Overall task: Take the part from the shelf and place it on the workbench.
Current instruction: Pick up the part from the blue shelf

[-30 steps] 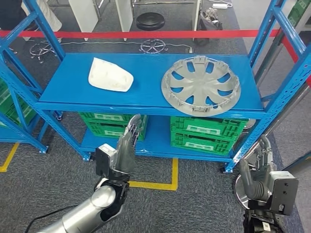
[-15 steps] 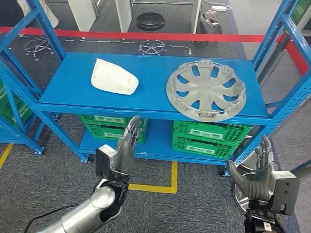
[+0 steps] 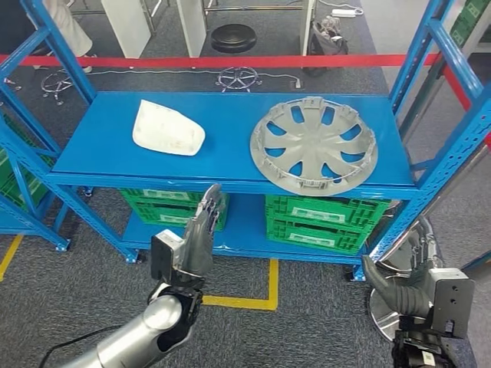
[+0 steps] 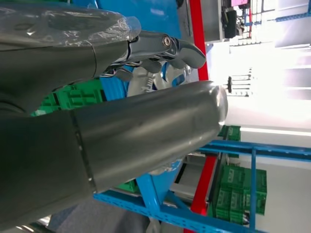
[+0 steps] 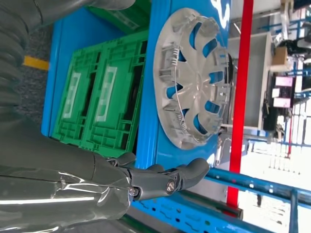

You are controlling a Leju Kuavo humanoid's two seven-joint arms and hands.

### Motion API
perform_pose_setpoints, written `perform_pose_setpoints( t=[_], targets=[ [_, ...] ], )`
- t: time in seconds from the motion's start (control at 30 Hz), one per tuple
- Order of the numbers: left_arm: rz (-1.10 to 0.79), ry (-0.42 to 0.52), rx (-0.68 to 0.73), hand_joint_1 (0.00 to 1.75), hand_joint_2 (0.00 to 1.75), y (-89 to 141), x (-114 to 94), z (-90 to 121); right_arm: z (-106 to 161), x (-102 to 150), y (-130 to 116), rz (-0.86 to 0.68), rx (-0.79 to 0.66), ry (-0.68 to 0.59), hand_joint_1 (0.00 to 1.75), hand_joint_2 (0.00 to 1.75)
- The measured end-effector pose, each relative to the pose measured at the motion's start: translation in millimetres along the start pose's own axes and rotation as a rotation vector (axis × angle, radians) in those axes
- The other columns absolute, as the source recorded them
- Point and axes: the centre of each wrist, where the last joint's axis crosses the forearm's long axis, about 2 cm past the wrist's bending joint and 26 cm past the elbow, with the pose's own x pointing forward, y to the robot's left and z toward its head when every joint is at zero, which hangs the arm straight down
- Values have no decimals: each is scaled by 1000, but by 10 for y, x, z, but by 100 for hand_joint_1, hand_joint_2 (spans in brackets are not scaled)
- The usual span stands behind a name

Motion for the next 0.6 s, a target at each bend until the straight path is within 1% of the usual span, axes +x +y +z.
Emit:
perform_pose_setpoints(
  t=[0.17, 0.5, 0.6],
  targets=[
    [-5, 10, -1, 0, 0, 8, -16, 46, -29, -5, -94, 37, 4, 17, 0, 175],
    [-1, 3, -9, 0, 0, 10, 3, 40, -153, 26, -348, 126, 16, 45, 0, 175],
    [9, 7, -22, 0, 0, 5, 0, 48, -192, 34, -453, 153, 26, 90, 0, 175]
  ],
)
